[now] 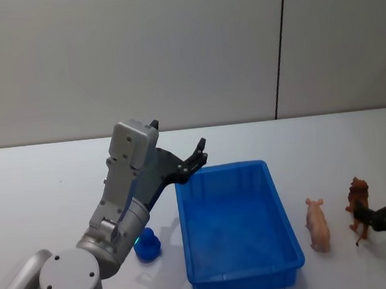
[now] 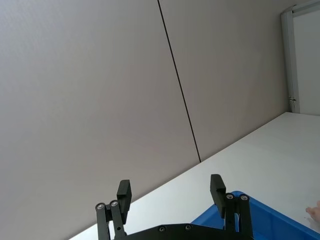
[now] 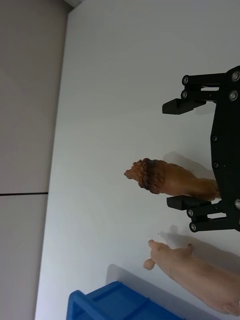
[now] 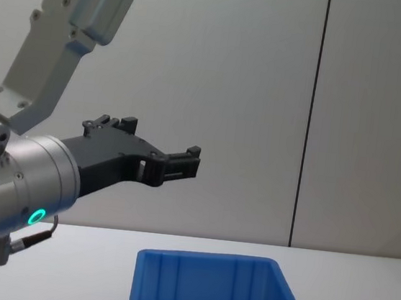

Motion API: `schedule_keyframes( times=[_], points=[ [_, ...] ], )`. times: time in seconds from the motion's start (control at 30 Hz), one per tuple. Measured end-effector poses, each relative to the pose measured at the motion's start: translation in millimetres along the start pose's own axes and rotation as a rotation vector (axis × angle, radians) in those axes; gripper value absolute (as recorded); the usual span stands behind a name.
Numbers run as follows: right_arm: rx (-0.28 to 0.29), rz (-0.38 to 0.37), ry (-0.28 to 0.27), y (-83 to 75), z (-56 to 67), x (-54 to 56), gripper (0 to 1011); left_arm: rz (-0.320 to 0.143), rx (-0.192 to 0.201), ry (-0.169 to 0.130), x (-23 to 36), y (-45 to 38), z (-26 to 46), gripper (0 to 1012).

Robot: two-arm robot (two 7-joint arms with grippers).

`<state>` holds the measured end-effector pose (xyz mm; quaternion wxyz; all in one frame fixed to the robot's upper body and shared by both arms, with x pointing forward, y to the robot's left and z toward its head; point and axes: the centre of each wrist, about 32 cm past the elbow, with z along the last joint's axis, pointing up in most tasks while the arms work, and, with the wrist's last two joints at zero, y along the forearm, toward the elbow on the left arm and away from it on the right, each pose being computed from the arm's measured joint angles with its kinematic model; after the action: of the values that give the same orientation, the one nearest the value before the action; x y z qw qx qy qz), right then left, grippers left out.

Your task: Pick up the two dolls from the table and place them into the box.

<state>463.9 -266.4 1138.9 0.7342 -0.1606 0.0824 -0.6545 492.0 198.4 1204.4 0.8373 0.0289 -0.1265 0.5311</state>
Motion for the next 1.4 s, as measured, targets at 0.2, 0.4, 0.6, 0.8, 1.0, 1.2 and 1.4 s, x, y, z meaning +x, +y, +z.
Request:
schedule_keyframes(
  times=[0.2, 0.4, 0.6, 0.8, 1.0, 1.2, 1.4],
  points=[
    [-0.037, -0.001, 0.018, 5.8, -2.3, -6.6, 1001, 0.0, 0.0, 0.0, 0.0, 0.0, 0.0, 1001],
    [-0.06, 0.002, 0.03, 9.8, -3.8, -11.2, 1001, 0.0, 0.0, 0.0, 0.0, 0.0, 0.0, 1001],
    [-0.073, 0.003, 0.037, 12.1, -4.5, -13.9, 994, 0.0, 0.0, 0.0, 0.0, 0.0, 0.0, 1001],
    [-0.083, 0.005, 0.041, 13.8, -5.1, -16.0, 858, 0.0, 0.0, 0.0, 0.0, 0.0, 0.0, 1001],
    [-0.088, 0.006, 0.044, 14.7, -5.4, -17.2, 705, 0.0, 0.0, 0.0, 0.0, 0.0, 0.0, 1001],
    [-0.091, 0.007, 0.046, 15.3, -5.6, -17.9, 503, 0.0, 0.0, 0.0, 0.0, 0.0, 0.0, 1001],
    [-0.093, 0.007, 0.046, 15.5, -5.8, -18.3, 343, 0.0, 0.0, 0.0, 0.0, 0.0, 0.0, 1001]
  ],
)
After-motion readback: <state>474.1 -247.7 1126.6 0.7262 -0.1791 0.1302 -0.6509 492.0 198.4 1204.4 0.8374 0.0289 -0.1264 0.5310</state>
